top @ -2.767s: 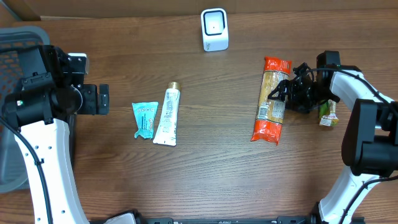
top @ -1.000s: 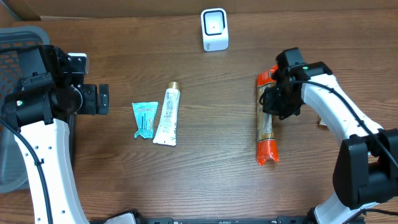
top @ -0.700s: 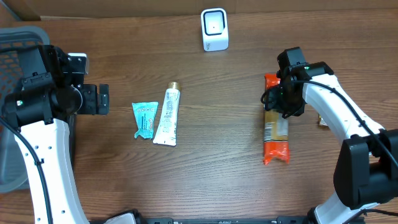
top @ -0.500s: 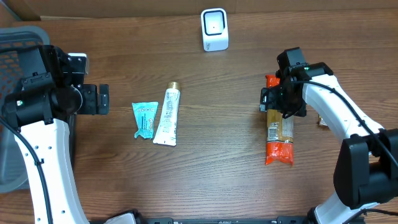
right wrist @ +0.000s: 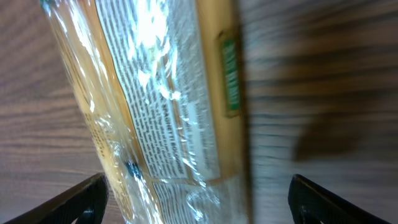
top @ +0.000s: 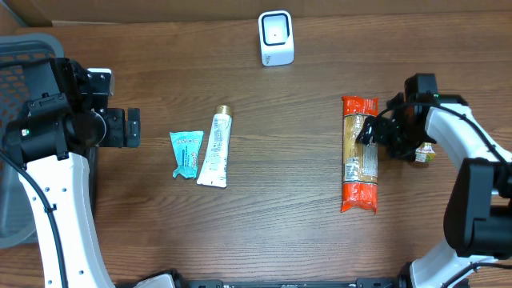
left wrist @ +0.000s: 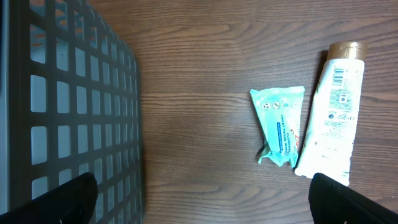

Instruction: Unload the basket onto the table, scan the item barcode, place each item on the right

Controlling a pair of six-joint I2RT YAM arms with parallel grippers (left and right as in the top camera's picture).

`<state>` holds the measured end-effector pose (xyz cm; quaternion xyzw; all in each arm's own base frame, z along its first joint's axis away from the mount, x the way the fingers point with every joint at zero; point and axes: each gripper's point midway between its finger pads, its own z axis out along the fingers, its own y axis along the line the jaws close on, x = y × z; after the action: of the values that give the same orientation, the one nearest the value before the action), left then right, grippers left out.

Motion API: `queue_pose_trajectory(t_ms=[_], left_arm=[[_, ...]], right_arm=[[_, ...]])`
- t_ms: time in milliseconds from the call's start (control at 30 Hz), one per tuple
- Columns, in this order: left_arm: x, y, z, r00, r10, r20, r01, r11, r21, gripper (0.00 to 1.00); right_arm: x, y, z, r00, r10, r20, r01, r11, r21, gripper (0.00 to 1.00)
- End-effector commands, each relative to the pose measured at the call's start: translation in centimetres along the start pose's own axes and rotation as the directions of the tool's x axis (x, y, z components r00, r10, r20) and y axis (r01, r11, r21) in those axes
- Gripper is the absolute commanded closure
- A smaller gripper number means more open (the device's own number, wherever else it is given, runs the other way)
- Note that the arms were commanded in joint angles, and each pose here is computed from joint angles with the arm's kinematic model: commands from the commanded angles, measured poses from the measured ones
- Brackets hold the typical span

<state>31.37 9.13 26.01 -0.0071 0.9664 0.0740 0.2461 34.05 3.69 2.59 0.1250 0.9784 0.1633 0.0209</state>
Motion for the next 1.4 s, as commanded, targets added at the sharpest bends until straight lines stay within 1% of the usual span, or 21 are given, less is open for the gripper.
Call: queue_pose_trajectory(t_ms=[0, 233, 367, 433, 567, 633, 700, 733, 867, 900, 933, 1000, 1067, 1167, 1233, 1300, 1367], left_arm=[[-0.2, 0.0, -0.4, 1.000, 0.012, 0.013, -0.012, 1.000, 0.003, 0.00], [-0.2, 0.0, -0.4, 1.000, 0.012, 0.013, -0.012, 1.000, 0.003, 0.00], [-0.2, 0.0, -0.4, 1.000, 0.012, 0.013, -0.012, 1.000, 0.003, 0.00], [-0.2, 0.0, -0.4, 1.000, 0.012, 0.013, -0.012, 1.000, 0.003, 0.00], [-0.2, 0.0, -0.4, 1.000, 0.012, 0.013, -0.012, 1.000, 0.003, 0.00], [-0.2, 0.0, -0.4, 1.000, 0.012, 0.013, -0.012, 1.000, 0.003, 0.00], [-0.2, 0.0, -0.4, 1.000, 0.012, 0.013, -0.012, 1.000, 0.003, 0.00], [-0.2, 0.0, -0.4, 1.000, 0.012, 0.013, -0.012, 1.000, 0.003, 0.01], [-0.2, 0.0, -0.4, 1.000, 0.012, 0.013, -0.012, 1.000, 0.003, 0.00], [-0.2, 0.0, -0.4, 1.000, 0.012, 0.013, -0.012, 1.000, 0.003, 0.00], [-0.2, 0.0, -0.4, 1.000, 0.012, 0.013, -0.012, 1.000, 0.003, 0.00], [-0.2, 0.0, -0.4, 1.000, 0.012, 0.013, -0.012, 1.000, 0.003, 0.00], [-0.2, 0.0, -0.4, 1.000, 0.012, 0.013, -0.012, 1.000, 0.003, 0.00], [-0.2, 0.0, -0.4, 1.000, 0.012, 0.013, -0.012, 1.000, 0.003, 0.00], [-0.2, 0.0, -0.4, 1.000, 0.012, 0.013, -0.012, 1.000, 0.003, 0.00], [-0.2, 0.0, -0.4, 1.000, 0.012, 0.013, -0.012, 1.000, 0.003, 0.00], [-0.2, 0.0, -0.4, 1.000, 0.012, 0.013, -0.012, 1.000, 0.003, 0.00]], right_arm=[[1.0, 1.3, 1.5, 0.999, -0.037, -0.039, 0.032, 0.993, -0.114, 0.07], [1.9, 1.1, 4.1, 0.998, -0.033, -0.061, 0.023, 0.986, -0.163, 0.07], [2.4, 1.2, 6.5, 0.996, -0.028, -0.083, 0.008, 0.974, -0.225, 0.11], [2.8, 0.8, 7.6, 0.994, -0.012, -0.109, -0.013, 0.975, -0.224, 0.18], [3.2, 0.1, 9.4, 0.989, 0.017, -0.147, -0.049, 0.976, -0.214, 0.43], [3.2, 0.1, 10.0, 0.989, 0.016, -0.150, -0.050, 0.974, -0.221, 0.52], [3.2, 0.4, 10.2, 0.989, 0.008, -0.148, -0.042, 0.973, -0.229, 0.54], [3.2, 0.4, 10.4, 0.989, 0.003, -0.148, -0.037, 0.973, -0.229, 0.53], [3.7, 0.9, 11.0, 0.987, -0.048, -0.155, 0.011, 0.973, -0.232, 0.37], [3.9, 0.9, 11.0, 0.985, -0.071, -0.158, 0.032, 0.972, -0.234, 0.35], [4.0, 1.1, 10.9, 0.984, -0.076, -0.163, 0.036, 0.971, -0.235, 0.35], [3.7, 1.5, 10.2, 0.980, -0.114, -0.161, 0.072, 0.967, -0.245, 0.43], [2.9, 1.8, 9.0, 0.976, -0.163, -0.144, 0.127, 0.964, -0.233, 0.42], [1.4, 2.0, 6.3, 0.965, -0.242, -0.102, 0.226, 0.963, -0.146, 0.37], [0.9, 2.7, 4.2, 0.946, -0.314, -0.077, 0.306, 0.947, -0.093, 0.34], [0.9, 4.0, 2.7, 0.925, -0.376, -0.057, 0.373, 0.926, -0.062, 0.29], [1.2, 4.7, 2.4, 0.908, -0.416, -0.055, 0.416, 0.909, -0.023, 0.22]])
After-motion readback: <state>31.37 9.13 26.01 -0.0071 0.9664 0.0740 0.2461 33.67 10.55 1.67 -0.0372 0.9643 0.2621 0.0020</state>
